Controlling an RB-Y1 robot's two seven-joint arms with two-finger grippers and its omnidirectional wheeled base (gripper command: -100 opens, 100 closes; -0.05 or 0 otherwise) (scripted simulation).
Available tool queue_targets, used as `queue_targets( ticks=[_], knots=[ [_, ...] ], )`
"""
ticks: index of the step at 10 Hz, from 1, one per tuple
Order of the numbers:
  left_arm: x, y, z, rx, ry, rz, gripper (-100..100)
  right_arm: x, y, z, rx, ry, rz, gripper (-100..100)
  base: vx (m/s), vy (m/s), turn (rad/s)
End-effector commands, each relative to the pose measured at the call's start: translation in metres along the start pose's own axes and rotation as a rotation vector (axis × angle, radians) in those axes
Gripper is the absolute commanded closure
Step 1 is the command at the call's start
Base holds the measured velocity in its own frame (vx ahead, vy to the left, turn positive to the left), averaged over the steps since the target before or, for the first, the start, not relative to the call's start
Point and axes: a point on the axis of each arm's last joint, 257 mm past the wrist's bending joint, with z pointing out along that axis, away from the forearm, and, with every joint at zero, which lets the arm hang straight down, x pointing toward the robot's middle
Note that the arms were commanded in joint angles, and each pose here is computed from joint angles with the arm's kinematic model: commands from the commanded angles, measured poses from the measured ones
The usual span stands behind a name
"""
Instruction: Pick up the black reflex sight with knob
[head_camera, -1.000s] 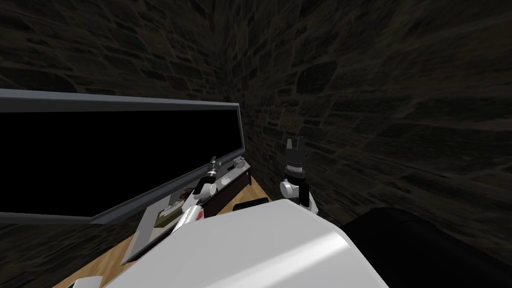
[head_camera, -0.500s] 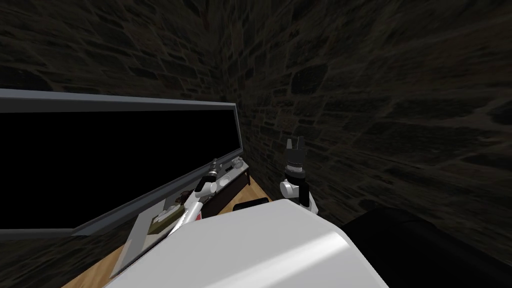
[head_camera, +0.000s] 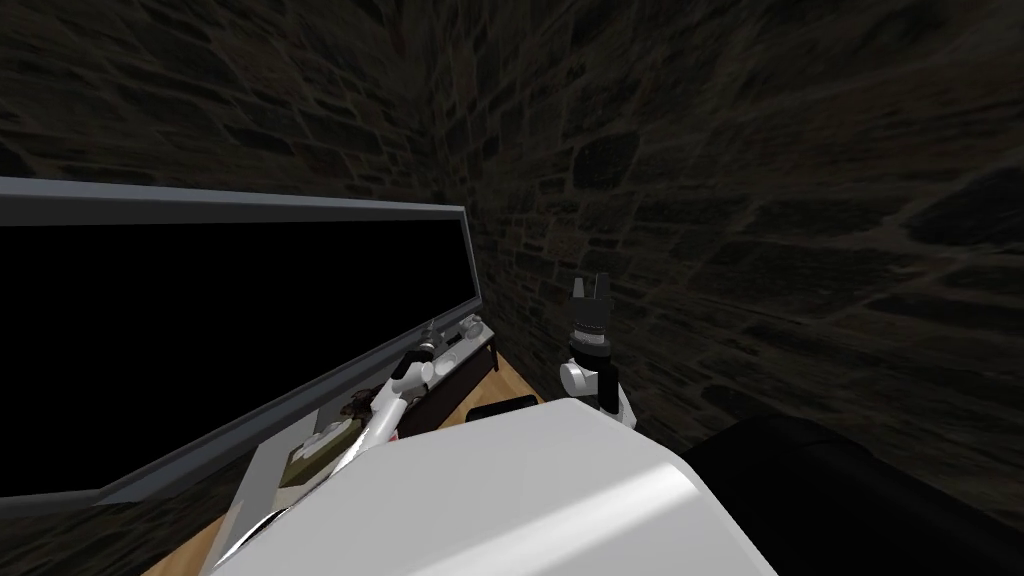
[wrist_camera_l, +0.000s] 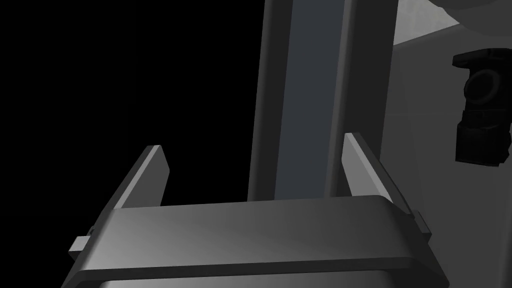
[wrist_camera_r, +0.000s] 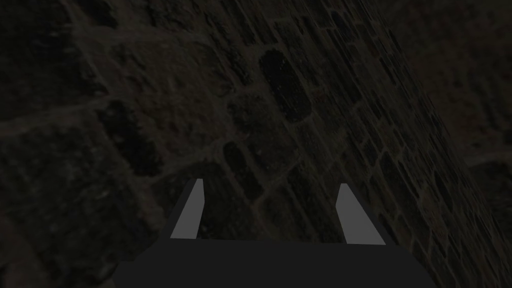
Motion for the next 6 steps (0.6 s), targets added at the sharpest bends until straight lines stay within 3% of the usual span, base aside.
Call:
queue_targets(
  ticks=[1,3,6],
  knots=[
    [-0.004,0.005,0.008,-0.029,-0.011,-0.032,-100,0.000,0.000,0.000,0.000,0.000,0.000,0,0.001,0.003,-0.154],
    [-0.015,0.021,0.006,-0.059,-0.032,-0.031,-100,0.000,0.000,0.000,0.000,0.000,0.000,0,0.002,0.008,-0.031],
    [-0.029,0.038,0.016,-0.137,-0.070,-0.090,-100,0.000,0.000,0.000,0.000,0.000,0.000,0,0.006,0.011,-0.126]
  ],
)
